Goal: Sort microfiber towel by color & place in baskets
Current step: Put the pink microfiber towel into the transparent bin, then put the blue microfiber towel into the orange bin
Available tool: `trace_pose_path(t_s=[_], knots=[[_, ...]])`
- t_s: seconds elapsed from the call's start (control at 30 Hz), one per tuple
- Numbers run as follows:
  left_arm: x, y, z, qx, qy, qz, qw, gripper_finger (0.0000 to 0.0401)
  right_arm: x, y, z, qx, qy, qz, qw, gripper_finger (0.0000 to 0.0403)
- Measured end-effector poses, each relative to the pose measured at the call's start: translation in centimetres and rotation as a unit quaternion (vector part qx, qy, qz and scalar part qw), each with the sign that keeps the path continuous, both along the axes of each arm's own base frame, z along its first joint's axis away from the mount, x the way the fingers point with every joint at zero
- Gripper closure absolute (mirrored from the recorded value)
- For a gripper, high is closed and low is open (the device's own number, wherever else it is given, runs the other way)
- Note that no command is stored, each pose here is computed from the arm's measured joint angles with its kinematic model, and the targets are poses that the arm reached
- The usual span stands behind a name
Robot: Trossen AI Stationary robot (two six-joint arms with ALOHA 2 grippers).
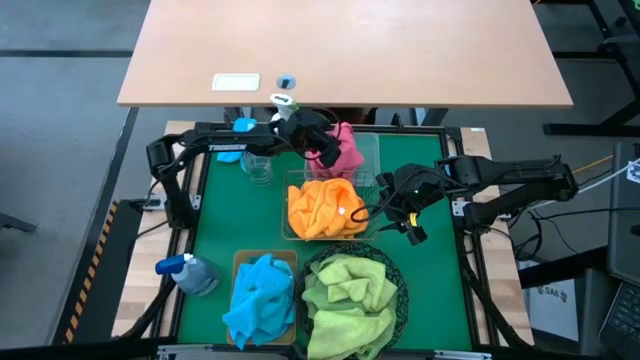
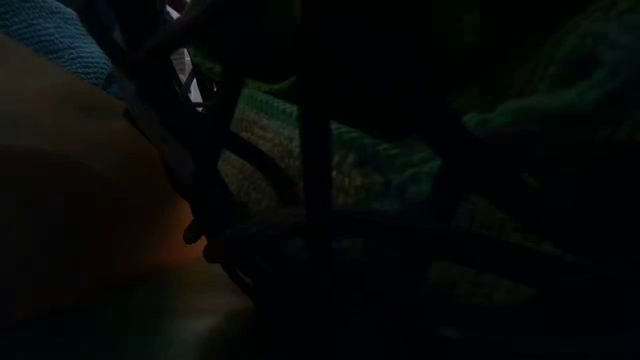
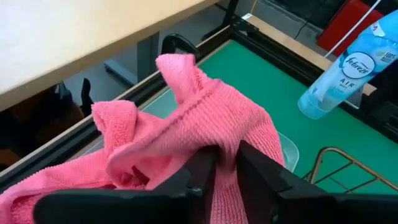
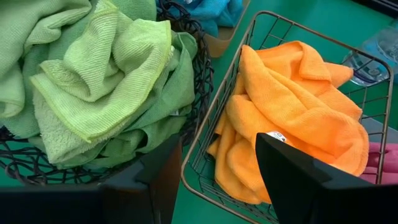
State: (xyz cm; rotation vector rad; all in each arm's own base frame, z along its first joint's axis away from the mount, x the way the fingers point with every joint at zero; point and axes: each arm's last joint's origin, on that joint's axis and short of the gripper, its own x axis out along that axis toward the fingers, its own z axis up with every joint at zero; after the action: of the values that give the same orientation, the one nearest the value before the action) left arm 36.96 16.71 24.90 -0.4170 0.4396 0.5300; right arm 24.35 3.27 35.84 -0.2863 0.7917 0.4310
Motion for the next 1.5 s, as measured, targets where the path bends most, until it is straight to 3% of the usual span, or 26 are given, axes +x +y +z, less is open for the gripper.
trace_pose_path(t_s=[0.2,0.4,0.8,1.13,1.37,1.5], knots=[[-0.4,-0.2,0.9,0.001,-0.008,-0.008,1.0,0.0302,0.0,0.0,0.0,0.0,0.0,0.0,1.0,0.0198],[-1.2,-0.8,2.4,0.04,0.006,-0.056,0.998,0.0263,-0.5,0.0,0.4,0.011,-0.007,0.009,1.0,0.0198],[-5.1,-2.2,9.2,0.108,-0.057,-0.054,0.991,0.0257,-5.8,-0.5,3.8,0.031,-0.099,0.023,0.994,0.0198],[-12.0,-2.7,15.2,0.163,-0.1,0.062,0.98,0.0257,-8.8,-1.1,0.0,0.035,-0.215,-0.026,0.976,0.0198],[-16.9,-2.3,15.7,0.174,-0.003,0.212,0.962,0.0257,-10.9,-1.4,-3.2,0.062,-0.27,-0.052,0.959,0.0198],[-18.7,-1.4,14.6,0.126,0.05,0.254,0.958,0.0257,-12.1,-1.5,-4.7,0.077,-0.307,-0.061,0.947,0.0198]])
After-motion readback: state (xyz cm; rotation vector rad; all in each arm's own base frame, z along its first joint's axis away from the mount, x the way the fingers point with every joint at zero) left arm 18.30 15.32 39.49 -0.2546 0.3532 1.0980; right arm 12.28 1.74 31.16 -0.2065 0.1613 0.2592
